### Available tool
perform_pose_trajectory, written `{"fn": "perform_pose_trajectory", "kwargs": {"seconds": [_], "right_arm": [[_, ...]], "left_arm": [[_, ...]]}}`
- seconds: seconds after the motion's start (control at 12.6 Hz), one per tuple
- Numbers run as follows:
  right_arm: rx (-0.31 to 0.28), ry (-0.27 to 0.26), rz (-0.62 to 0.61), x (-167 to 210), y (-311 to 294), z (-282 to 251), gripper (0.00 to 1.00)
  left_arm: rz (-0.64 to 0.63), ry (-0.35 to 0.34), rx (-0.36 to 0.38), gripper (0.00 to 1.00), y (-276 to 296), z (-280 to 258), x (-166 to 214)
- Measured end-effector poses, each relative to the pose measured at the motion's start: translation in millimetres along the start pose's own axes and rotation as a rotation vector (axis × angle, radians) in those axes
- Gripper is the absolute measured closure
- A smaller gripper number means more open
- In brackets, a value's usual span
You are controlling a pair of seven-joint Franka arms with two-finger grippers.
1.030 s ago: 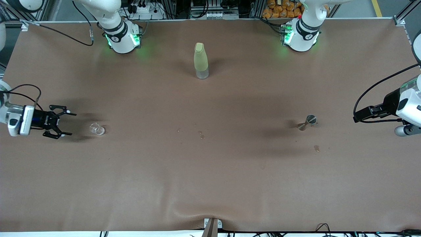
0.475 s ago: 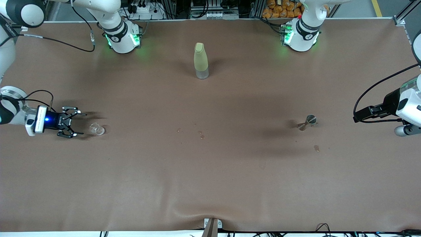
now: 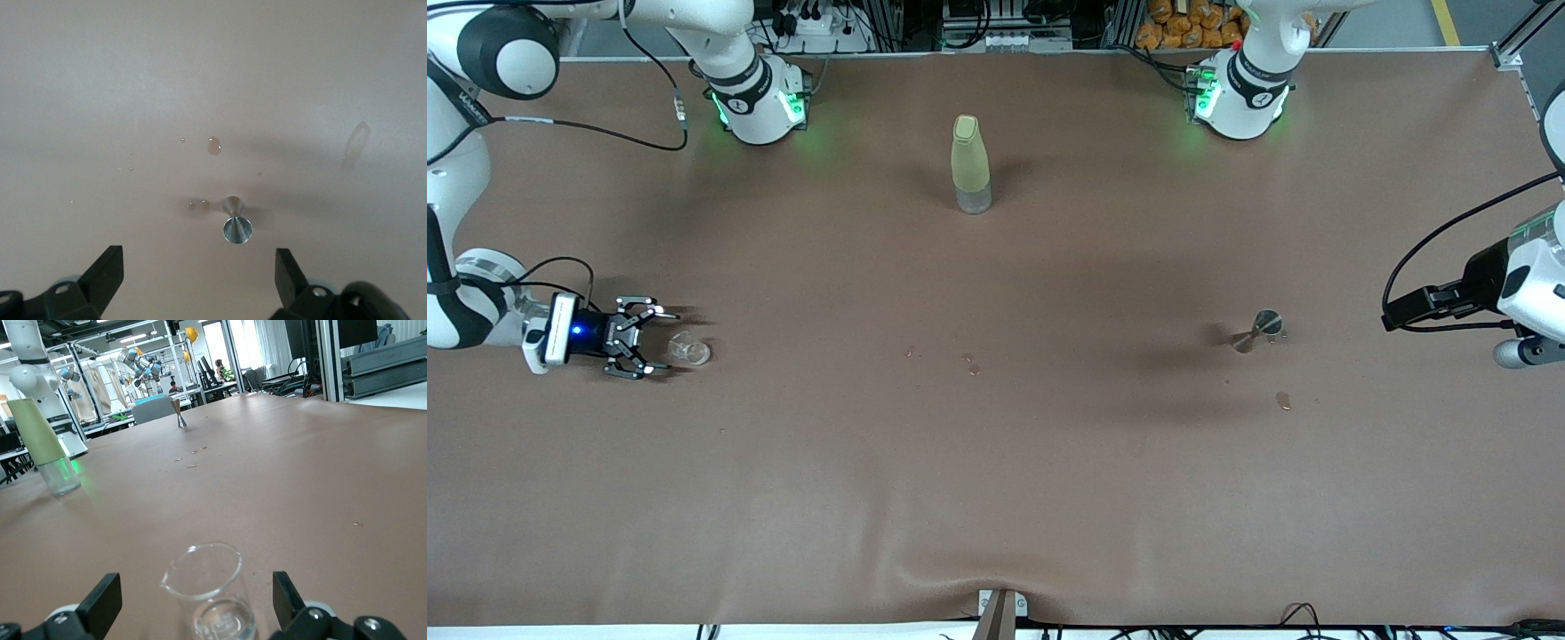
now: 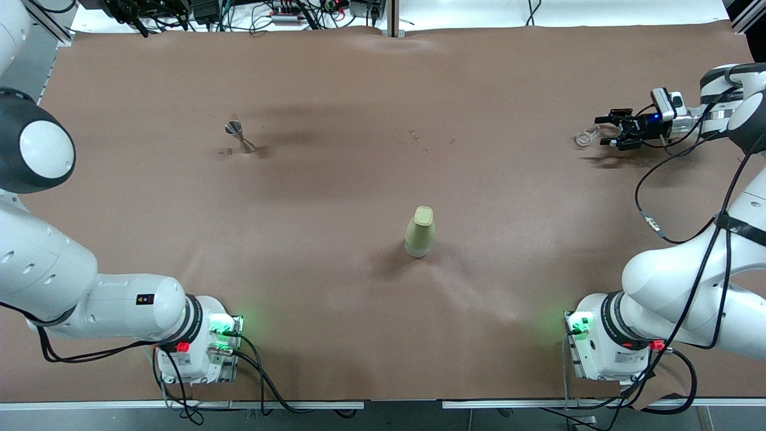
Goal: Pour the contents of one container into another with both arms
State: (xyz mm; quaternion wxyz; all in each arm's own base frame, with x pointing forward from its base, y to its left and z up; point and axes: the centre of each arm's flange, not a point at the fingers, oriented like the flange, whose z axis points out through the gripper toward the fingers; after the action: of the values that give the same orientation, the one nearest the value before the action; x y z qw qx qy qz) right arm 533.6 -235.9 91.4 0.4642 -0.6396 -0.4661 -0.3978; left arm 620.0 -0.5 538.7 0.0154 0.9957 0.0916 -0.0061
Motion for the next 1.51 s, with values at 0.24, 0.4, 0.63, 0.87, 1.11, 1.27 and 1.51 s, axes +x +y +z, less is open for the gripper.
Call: {"fn": "perform_pose_trajectory", "kwargs": {"seconds": [0.24, 0.4, 0.63, 0.87, 1.11, 1.27, 1.51], "right_arm": [[0.007, 0.012, -0.012, -14.7, 3.2, 6.8, 0.0], [0.006, 0.031, -0.02, -15.7, 7.1, 14.9, 0.0], [0.005, 0.046, -0.017, -18.4, 8.4, 20.8, 0.0], [0.005, 0.048, -0.016, -19.6, 8.3, 21.4, 0.03], [0.006, 0.049, -0.014, -21.1, 8.0, 22.2, 0.09], [0.006, 0.05, -0.026, -21.3, 8.1, 23.2, 0.09], [0.009, 0.053, -0.042, -22.1, 8.0, 24.8, 0.11]], "left_arm": [[-0.001, 0.0, 0.0, 0.0, -0.9, 0.0, 0.2], [-0.004, 0.0, 0.0, 0.0, -2.2, 0.0, 0.4], [-0.005, 0.0, 0.0, 0.0, -2.9, 0.1, 0.5], [-0.006, -0.001, 0.0, 0.0, -3.5, 0.3, 0.6], [-0.006, -0.001, 0.0, 0.0, -3.5, 0.3, 0.6], [-0.006, -0.001, 0.0, 0.0, -3.5, 0.3, 0.6], [-0.006, -0.002, 0.0, 0.0, -3.6, 0.8, 0.5]]}}
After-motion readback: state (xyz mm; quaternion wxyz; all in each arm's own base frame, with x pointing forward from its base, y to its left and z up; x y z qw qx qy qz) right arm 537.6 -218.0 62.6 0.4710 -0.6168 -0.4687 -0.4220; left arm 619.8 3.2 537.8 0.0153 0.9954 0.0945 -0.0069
